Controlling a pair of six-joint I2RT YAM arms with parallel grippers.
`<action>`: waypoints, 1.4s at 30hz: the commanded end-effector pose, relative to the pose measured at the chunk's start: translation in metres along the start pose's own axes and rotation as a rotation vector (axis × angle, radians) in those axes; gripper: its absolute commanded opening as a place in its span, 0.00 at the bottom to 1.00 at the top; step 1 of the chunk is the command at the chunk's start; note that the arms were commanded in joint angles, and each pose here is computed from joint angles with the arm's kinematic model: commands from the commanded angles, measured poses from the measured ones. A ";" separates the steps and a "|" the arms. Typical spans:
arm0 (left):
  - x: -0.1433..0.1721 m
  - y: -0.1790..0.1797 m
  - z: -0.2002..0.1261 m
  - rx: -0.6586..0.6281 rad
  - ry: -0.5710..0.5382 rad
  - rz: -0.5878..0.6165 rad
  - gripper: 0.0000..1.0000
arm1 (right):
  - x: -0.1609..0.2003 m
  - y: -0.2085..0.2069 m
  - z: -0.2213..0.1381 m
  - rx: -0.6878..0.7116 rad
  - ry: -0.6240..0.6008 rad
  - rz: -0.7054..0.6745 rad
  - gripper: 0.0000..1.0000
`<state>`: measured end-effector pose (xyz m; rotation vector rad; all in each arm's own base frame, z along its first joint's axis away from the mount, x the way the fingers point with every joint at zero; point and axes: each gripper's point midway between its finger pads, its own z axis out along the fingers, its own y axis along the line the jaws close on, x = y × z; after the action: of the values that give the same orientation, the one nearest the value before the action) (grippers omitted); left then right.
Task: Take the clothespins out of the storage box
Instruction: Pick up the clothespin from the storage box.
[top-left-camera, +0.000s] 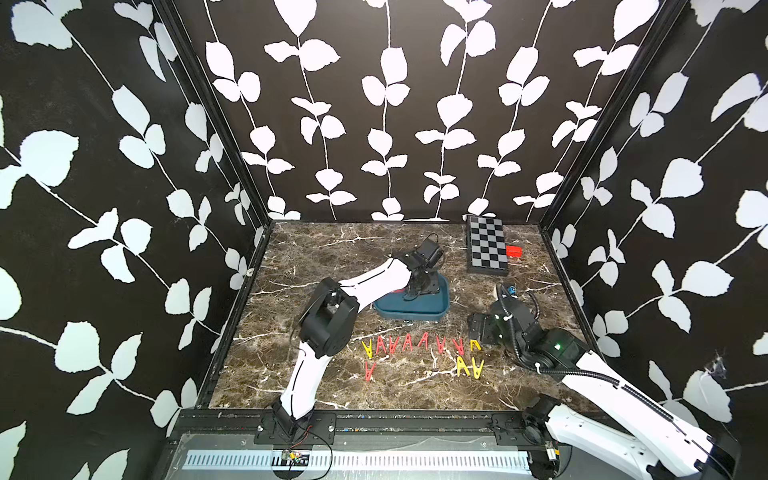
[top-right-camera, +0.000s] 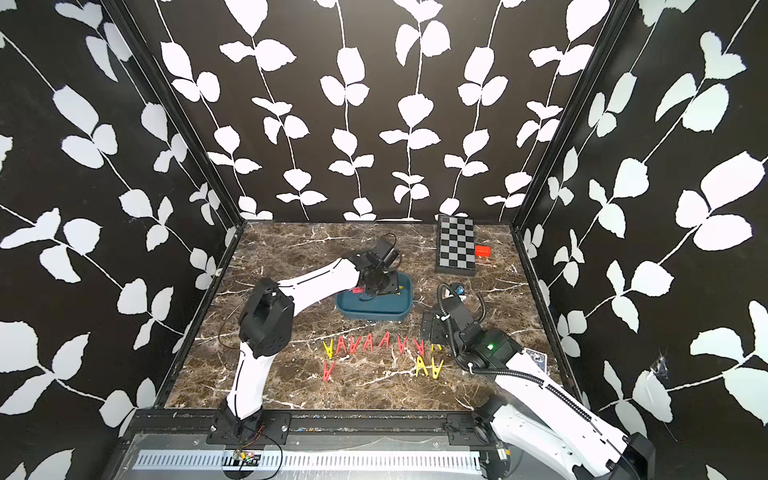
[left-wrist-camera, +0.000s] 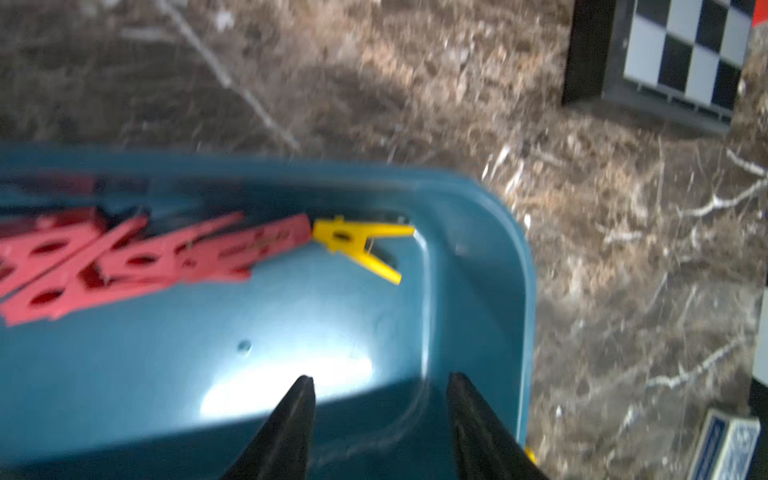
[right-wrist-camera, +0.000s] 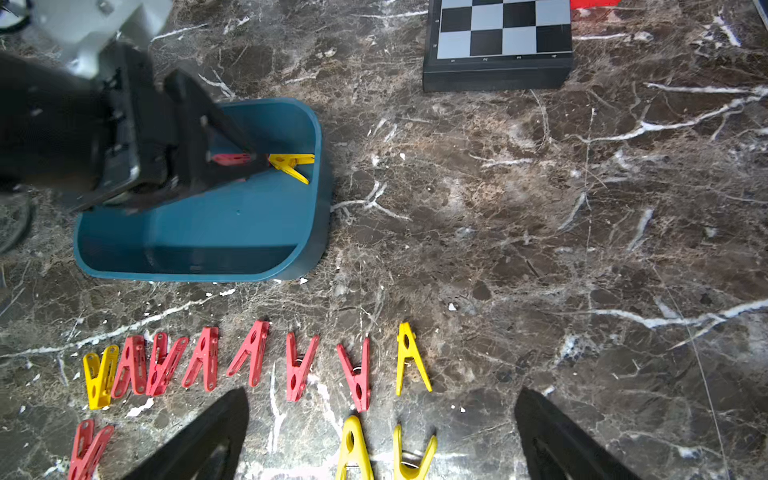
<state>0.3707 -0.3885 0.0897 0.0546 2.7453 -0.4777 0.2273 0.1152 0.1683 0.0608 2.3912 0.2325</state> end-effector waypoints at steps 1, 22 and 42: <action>-0.005 0.004 0.000 -0.086 -0.023 -0.005 0.53 | -0.001 0.006 -0.002 -0.053 0.011 -0.003 0.99; 0.003 0.023 0.050 -0.236 0.047 0.025 0.42 | 0.000 0.000 0.006 -0.064 0.040 0.020 0.99; 0.020 0.038 0.058 -0.294 0.130 0.090 0.43 | 0.001 -0.006 0.005 -0.051 0.038 0.052 0.99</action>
<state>0.3907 -0.3824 0.0304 0.1019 2.8303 -0.1168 0.2312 0.1148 0.1632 0.0715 2.4345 0.3263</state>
